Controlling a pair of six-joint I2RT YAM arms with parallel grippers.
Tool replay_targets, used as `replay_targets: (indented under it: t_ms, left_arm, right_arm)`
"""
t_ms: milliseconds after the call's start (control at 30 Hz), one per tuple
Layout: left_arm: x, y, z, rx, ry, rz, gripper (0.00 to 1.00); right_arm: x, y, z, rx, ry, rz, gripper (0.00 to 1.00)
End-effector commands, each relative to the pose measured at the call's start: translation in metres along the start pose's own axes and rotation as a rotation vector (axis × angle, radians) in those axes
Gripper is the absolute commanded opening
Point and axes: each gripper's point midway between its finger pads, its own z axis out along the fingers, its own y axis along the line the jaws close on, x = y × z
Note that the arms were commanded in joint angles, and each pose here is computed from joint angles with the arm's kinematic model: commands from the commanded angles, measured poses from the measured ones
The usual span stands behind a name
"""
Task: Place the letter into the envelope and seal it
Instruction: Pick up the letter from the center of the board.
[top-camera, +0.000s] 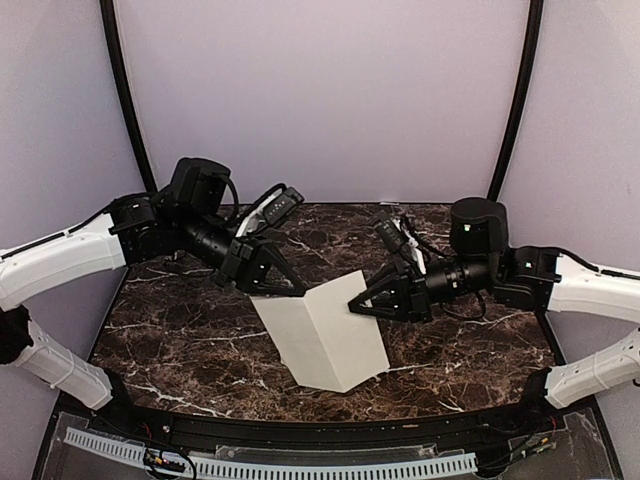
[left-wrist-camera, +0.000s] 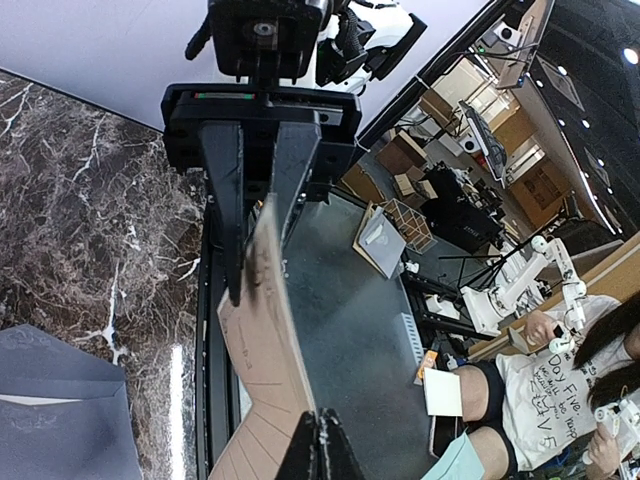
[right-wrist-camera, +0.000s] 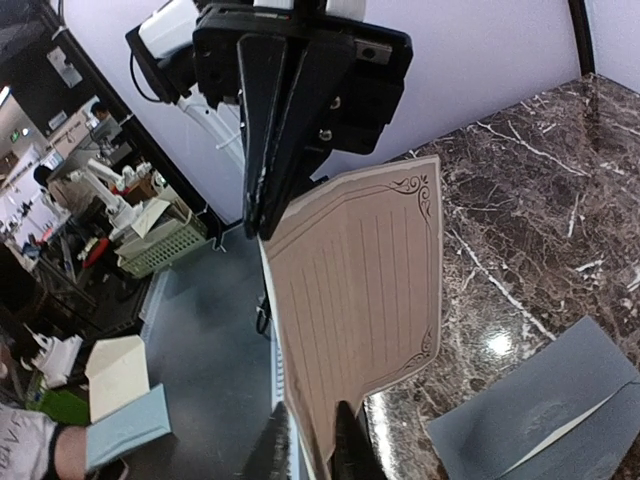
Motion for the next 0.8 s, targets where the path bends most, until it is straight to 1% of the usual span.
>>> replay_targets:
  t_ms: [0,33,67,100,167,300,367,633,767]
  left_arm:
    - [-0.003,-0.012,-0.001,0.038,0.009,0.041,0.05]
    - [-0.002,-0.011,-0.001,0.037,0.011,0.046,0.12]
    - [-0.001,-0.011,-0.001,0.034,0.013,0.043,0.14]
    - [0.001,-0.009,-0.001,0.031,0.016,0.042,0.22]
    - [0.005,-0.007,0.001,0.031,0.025,0.032,0.33]
    - [0.017,0.001,0.004,0.025,0.050,0.000,0.42]
    - [0.022,0.005,0.005,0.017,0.061,-0.010,0.43]
    - [0.031,0.017,0.007,-0.018,0.083,-0.019,0.38]
    - [0.033,0.025,0.008,-0.059,0.091,-0.016,0.44]
  right_arm:
    - [-0.016,0.004,-0.005,-0.025,-0.071,-0.023,0.00]
    - [-0.017,0.003,-0.005,-0.016,-0.077,-0.021,0.00]
    - [-0.018,0.000,-0.007,-0.007,-0.083,-0.017,0.00]
    - [-0.018,-0.001,-0.008,-0.004,-0.090,-0.014,0.00]
    - [-0.020,-0.002,-0.010,-0.008,-0.103,-0.011,0.00]
    - [-0.023,-0.002,-0.013,-0.017,-0.119,-0.005,0.00]
    - [-0.025,-0.002,-0.015,-0.019,-0.123,-0.006,0.00]
    - [-0.027,-0.004,-0.019,-0.026,-0.132,0.002,0.00]
    - [-0.027,-0.001,-0.020,-0.040,-0.131,0.005,0.00]
